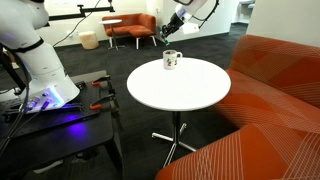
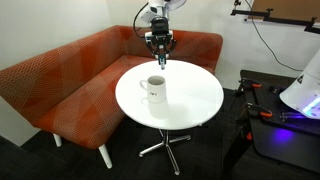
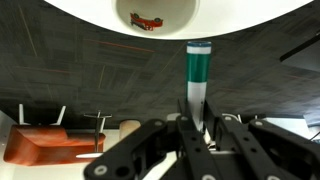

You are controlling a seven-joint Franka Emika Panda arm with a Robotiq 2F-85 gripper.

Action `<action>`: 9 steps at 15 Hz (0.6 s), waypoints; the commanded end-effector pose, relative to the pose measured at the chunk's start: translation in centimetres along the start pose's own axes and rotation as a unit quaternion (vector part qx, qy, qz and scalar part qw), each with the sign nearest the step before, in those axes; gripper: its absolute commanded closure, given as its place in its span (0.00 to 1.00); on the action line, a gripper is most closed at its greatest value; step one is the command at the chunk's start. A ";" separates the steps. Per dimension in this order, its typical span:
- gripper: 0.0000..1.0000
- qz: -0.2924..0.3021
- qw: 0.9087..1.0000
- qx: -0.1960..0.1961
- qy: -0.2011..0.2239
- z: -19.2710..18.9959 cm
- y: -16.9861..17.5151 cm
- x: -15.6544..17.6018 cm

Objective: Put the marker in the mug

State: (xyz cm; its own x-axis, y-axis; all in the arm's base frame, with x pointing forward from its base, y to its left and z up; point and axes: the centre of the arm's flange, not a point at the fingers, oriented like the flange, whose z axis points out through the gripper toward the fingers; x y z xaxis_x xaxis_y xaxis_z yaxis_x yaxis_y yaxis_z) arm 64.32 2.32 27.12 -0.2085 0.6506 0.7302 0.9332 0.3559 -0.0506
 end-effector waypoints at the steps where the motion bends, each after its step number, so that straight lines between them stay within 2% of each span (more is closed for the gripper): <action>1: 0.95 -0.030 0.999 0.024 0.023 -0.4 1.8 -1.0; 9: 0.95 -0.042 0.997 0.046 0.049 1.0 3.5 -2.2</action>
State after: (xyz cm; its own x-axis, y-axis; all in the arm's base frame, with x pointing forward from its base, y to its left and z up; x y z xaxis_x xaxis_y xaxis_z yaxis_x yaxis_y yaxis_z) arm 66.20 2.64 24.61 -0.2316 0.5713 0.7874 0.8978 0.4373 -0.0532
